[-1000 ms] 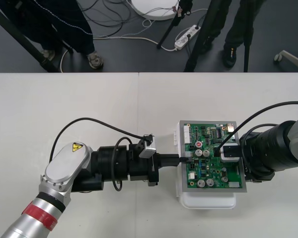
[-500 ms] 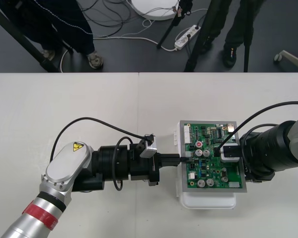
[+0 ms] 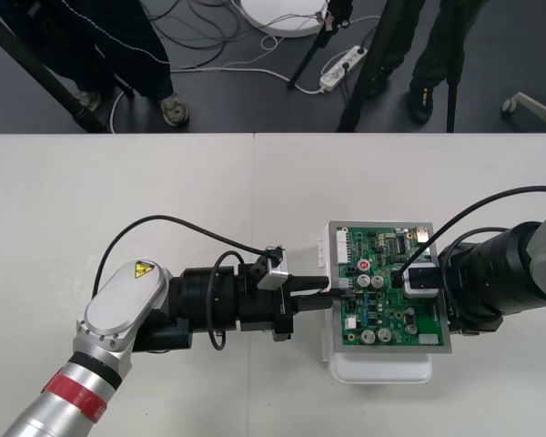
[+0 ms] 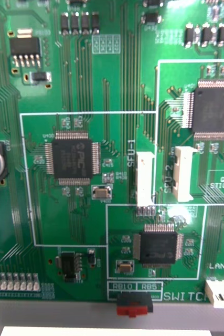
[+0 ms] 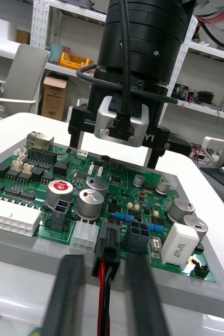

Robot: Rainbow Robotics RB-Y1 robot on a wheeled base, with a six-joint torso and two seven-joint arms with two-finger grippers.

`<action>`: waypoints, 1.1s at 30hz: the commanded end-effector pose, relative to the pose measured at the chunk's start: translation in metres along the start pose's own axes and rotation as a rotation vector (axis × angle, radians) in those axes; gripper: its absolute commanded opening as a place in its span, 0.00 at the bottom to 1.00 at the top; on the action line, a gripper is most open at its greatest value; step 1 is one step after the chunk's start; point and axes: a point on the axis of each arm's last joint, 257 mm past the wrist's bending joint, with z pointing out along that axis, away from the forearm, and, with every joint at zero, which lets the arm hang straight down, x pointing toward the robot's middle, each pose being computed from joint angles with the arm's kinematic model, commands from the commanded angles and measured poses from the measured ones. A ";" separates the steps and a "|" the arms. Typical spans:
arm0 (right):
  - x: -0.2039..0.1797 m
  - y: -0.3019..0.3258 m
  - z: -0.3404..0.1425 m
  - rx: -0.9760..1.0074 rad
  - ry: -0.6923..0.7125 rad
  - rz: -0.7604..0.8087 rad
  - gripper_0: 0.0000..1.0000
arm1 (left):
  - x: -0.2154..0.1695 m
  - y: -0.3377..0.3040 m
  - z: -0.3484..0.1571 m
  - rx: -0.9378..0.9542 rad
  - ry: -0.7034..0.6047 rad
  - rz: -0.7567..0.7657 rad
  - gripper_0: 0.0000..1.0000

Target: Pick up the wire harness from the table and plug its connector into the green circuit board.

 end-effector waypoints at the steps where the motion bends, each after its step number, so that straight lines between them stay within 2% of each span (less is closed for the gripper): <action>1: -0.029 -0.006 -0.005 0.017 -0.057 -0.001 1.00 | -0.019 0.005 0.019 0.001 -0.019 0.108 0.82; 5: -0.030 -0.005 -0.005 0.015 -0.058 -0.001 1.00 | -0.017 0.010 0.012 -0.012 -0.013 0.101 0.90; 10: -0.029 -0.007 -0.005 0.019 -0.055 -0.004 1.00 | -0.018 0.011 0.009 -0.020 -0.022 0.096 0.94; 23: 0.028 -0.022 -0.019 0.054 0.076 -0.031 1.00 | -0.016 0.016 -0.010 -0.021 0.007 0.129 0.94; 33: 0.058 -0.039 -0.036 0.002 0.005 -0.015 1.00 | -0.012 0.014 -0.064 0.022 0.067 0.149 0.94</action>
